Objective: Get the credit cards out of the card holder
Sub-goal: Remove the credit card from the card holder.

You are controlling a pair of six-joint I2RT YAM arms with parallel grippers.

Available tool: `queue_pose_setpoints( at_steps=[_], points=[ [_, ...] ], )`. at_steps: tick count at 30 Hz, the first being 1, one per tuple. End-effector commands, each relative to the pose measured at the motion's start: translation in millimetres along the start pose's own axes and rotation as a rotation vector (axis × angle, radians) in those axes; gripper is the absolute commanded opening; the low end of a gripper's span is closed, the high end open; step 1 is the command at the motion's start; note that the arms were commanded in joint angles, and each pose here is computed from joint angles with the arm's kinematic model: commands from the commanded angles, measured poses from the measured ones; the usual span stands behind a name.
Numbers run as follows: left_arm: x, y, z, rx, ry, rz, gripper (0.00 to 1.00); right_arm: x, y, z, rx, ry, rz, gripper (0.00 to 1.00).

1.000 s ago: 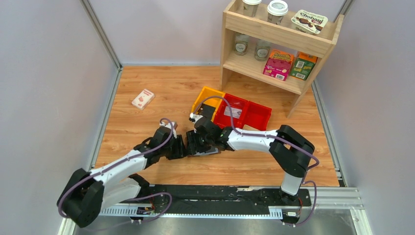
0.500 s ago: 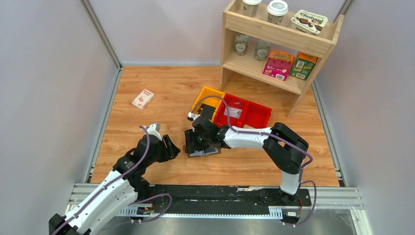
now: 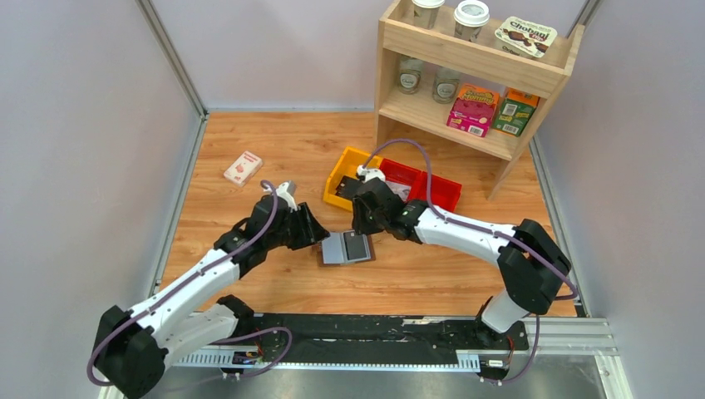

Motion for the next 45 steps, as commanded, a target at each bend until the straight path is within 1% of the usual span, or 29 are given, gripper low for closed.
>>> queue_pose_setpoints(
  at_steps=[1, 4, 5, 6, 7, 10, 11, 18, 29, 32, 36, 40, 45],
  points=[
    [16.1, -6.3, -36.7, -0.017, 0.126, 0.048, 0.49, -3.9, 11.6, -27.5, 0.039, 0.045, 0.012, 0.32],
    [38.1, 0.1, -32.5, -0.044, 0.107, 0.105, 0.49, -0.4, 18.4, -33.1, 0.075, 0.017, 0.029, 0.30],
    [41.9, -0.5, -34.1, -0.048, 0.113, 0.107, 0.49, 1.9, 20.6, -34.7, 0.083, 0.008, 0.036, 0.29],
    [50.2, 4.3, -28.6, -0.057, 0.093, 0.137, 0.49, 3.5, 23.2, -35.0, 0.085, 0.002, 0.043, 0.29],
    [54.3, 2.9, -30.2, -0.052, 0.102, 0.133, 0.49, 4.8, 24.2, -35.1, 0.086, -0.004, 0.047, 0.29],
    [70.3, 8.9, -18.4, -0.051, 0.064, 0.164, 0.49, 10.3, 25.1, -32.9, 0.078, -0.017, 0.050, 0.29],
    [75.8, 9.4, -15.9, -0.049, 0.067, 0.160, 0.49, 11.9, 27.5, -27.9, 0.079, -0.054, 0.066, 0.29],
    [90.1, 19.4, -3.1, -0.086, 0.047, 0.193, 0.56, 25.8, 34.6, -24.4, 0.074, -0.081, 0.093, 0.25],
    [101.7, 27.7, 16.2, -0.149, -0.003, 0.215, 0.57, 36.1, 55.5, -24.9, 0.085, -0.095, 0.154, 0.22],
    [105.0, 30.5, 20.7, -0.178, 0.008, 0.228, 0.56, 36.3, 61.0, -25.6, 0.095, -0.095, 0.165, 0.22],
    [107.3, 31.0, 20.0, -0.211, 0.050, 0.232, 0.51, 36.9, 66.6, -25.9, 0.102, -0.095, 0.177, 0.22],
    [106.2, 31.5, 11.2, -0.209, 0.111, 0.249, 0.47, 37.4, 69.2, -26.1, 0.105, -0.095, 0.184, 0.22],
    [101.1, 25.7, -1.3, -0.189, 0.171, 0.227, 0.42, 38.1, 69.8, -25.9, 0.110, -0.096, 0.186, 0.21]
  ],
)
Point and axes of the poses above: each gripper's point midway between its finger pads, its own x axis out along the fingers, its own z axis along the line the jaws close on, y = z × x, the point moved 3 cm from there along -x, back along the fingers, and after that the axes turned 11 degrees about -x, right-handed, at the moved point
